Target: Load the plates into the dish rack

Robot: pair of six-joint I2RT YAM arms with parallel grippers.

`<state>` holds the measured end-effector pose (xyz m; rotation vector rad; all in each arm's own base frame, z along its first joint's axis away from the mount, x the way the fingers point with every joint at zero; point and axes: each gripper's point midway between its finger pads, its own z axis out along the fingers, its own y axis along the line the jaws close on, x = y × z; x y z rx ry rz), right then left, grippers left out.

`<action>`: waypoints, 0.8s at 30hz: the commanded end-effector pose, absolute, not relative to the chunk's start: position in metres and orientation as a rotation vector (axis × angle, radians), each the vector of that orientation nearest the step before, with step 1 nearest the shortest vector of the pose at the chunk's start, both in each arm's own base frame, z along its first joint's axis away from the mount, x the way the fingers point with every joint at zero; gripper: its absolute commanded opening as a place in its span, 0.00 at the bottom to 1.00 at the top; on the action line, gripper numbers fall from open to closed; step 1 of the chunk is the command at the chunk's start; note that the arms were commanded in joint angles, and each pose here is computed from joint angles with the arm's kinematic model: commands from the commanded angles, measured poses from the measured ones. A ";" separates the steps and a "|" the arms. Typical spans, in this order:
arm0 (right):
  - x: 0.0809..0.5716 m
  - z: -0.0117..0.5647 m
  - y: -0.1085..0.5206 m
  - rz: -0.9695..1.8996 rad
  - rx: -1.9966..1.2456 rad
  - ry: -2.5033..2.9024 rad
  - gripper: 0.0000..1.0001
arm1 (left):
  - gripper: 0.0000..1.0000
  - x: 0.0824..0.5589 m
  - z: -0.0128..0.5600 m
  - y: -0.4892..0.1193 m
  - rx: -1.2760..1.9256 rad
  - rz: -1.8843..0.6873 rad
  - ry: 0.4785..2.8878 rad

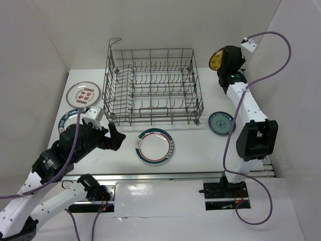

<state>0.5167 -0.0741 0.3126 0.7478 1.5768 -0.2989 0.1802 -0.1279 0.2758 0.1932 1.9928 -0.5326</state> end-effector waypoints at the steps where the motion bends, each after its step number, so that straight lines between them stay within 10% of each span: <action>1: 0.494 0.373 -0.078 -0.424 0.790 1.435 0.00 | 0.99 0.181 0.278 -0.129 0.176 -0.543 1.974; 24: 0.603 0.332 0.074 -0.706 0.225 1.630 0.00 | 0.99 0.179 0.271 -0.125 0.158 -0.547 1.961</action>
